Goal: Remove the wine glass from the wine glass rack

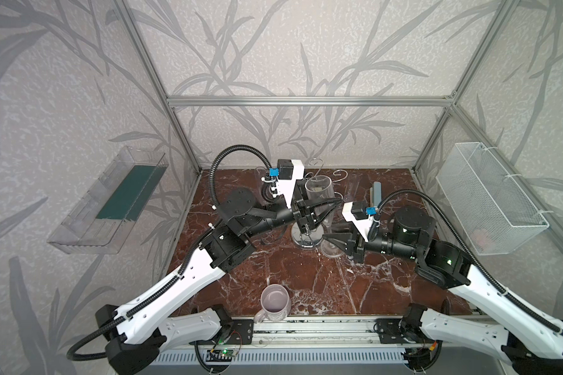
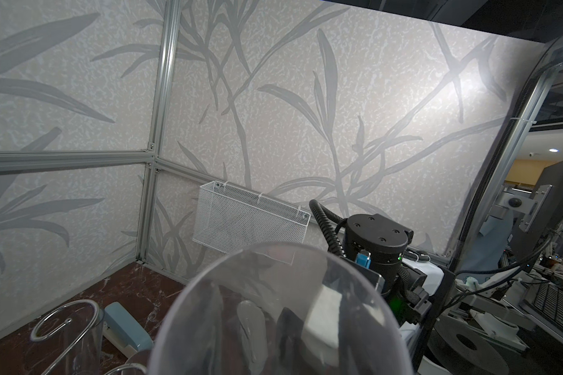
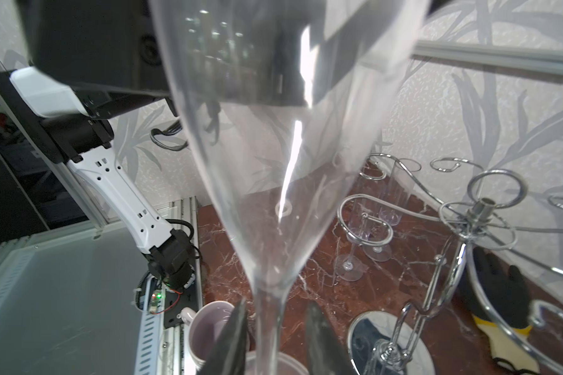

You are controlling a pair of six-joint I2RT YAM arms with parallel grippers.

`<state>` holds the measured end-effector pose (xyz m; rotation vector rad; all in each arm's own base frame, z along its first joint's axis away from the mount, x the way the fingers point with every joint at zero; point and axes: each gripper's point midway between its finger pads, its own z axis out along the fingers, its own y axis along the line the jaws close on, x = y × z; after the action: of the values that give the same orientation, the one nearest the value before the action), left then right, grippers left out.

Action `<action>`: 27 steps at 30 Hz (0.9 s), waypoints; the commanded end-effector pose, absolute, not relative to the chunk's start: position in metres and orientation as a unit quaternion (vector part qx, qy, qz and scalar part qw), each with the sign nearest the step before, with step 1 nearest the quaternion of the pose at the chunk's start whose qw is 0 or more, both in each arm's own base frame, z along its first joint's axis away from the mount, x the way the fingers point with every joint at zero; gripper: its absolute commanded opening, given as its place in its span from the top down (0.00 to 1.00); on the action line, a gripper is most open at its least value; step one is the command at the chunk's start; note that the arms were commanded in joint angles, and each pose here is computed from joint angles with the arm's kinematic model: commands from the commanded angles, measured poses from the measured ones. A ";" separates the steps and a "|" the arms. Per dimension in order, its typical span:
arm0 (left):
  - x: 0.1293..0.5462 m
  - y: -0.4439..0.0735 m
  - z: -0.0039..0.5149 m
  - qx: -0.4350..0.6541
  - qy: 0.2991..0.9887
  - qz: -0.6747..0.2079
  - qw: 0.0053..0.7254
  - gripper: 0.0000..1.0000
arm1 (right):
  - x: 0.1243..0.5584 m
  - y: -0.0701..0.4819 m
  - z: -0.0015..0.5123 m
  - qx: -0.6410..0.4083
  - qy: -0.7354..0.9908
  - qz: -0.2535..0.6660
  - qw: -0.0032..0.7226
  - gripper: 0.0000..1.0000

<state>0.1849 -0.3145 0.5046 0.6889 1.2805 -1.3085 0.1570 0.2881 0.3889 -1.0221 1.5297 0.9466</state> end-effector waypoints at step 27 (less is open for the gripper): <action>0.189 -0.178 0.415 0.156 0.667 -0.334 0.648 0.62 | 0.161 0.226 0.435 -0.350 0.590 0.317 0.655 0.29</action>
<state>0.1788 -0.2039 0.4204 0.4440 1.5053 -0.9013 0.1608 0.2343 0.4247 -0.8247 1.3760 0.7492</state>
